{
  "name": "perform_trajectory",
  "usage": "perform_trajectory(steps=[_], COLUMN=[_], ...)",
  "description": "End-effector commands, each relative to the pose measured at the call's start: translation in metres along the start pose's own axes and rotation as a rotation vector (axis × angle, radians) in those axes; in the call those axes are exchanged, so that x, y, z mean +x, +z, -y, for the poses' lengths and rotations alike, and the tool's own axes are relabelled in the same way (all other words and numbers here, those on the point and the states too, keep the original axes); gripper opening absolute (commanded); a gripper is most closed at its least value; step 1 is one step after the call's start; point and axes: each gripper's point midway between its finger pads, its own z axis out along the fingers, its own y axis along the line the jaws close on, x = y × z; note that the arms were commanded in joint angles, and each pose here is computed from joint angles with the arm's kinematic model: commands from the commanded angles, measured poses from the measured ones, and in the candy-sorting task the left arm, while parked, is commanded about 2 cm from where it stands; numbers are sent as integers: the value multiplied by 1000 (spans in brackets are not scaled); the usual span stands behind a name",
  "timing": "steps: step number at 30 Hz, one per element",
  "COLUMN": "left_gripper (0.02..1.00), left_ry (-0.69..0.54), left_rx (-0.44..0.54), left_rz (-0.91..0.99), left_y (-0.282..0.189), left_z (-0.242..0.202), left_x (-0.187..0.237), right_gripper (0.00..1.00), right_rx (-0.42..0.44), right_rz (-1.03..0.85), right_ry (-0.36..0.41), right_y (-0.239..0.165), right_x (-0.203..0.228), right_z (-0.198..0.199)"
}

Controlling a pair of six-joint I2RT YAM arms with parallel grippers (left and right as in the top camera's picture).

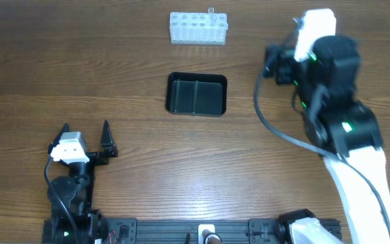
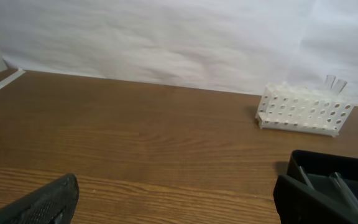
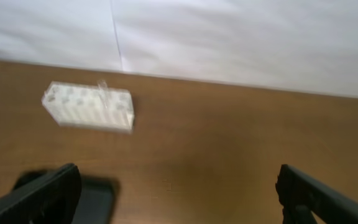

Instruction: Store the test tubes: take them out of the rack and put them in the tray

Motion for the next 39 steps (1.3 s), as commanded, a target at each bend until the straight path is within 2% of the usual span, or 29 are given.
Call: perform_trajectory(steps=[1, 6, 12, 16, 21, 26, 34, 39], left_gripper=[998, 998, 998, 996, 996, 996, 998, 996], left_ry=[14, 14, 14, 14, 14, 14, 14, 14], left_rx=[-7, -7, -7, -7, -7, -7, -7, -7], left_rz=[2, 1, 2, 2, 1, 2, 2, 2], left_y=[0, 0, 0, 0, 0, 0, 0, 0], left_z=[-2, -2, -2, -2, -2, -2, -2, -2], left_x=[1, 1, 1, 1, 1, 1, 1, 1], right_gripper=[993, 991, 991, 993, 978, 932, 890, 871], right_rx=[-15, 13, 36, 70, 65, 60, 52, 52], right_rz=[37, 41, 11, 5, -13, -24, -82, -112], right_ry=[25, 40, 17, 28, 18, 17, 88, 79], right_y=[41, 99, 163, 197, 235, 260, 279, 288], right_x=[-18, -19, -11, -4, 8, 20, 54, 71], right_z=[-27, -53, -81, -92, -108, -122, -139, -145])
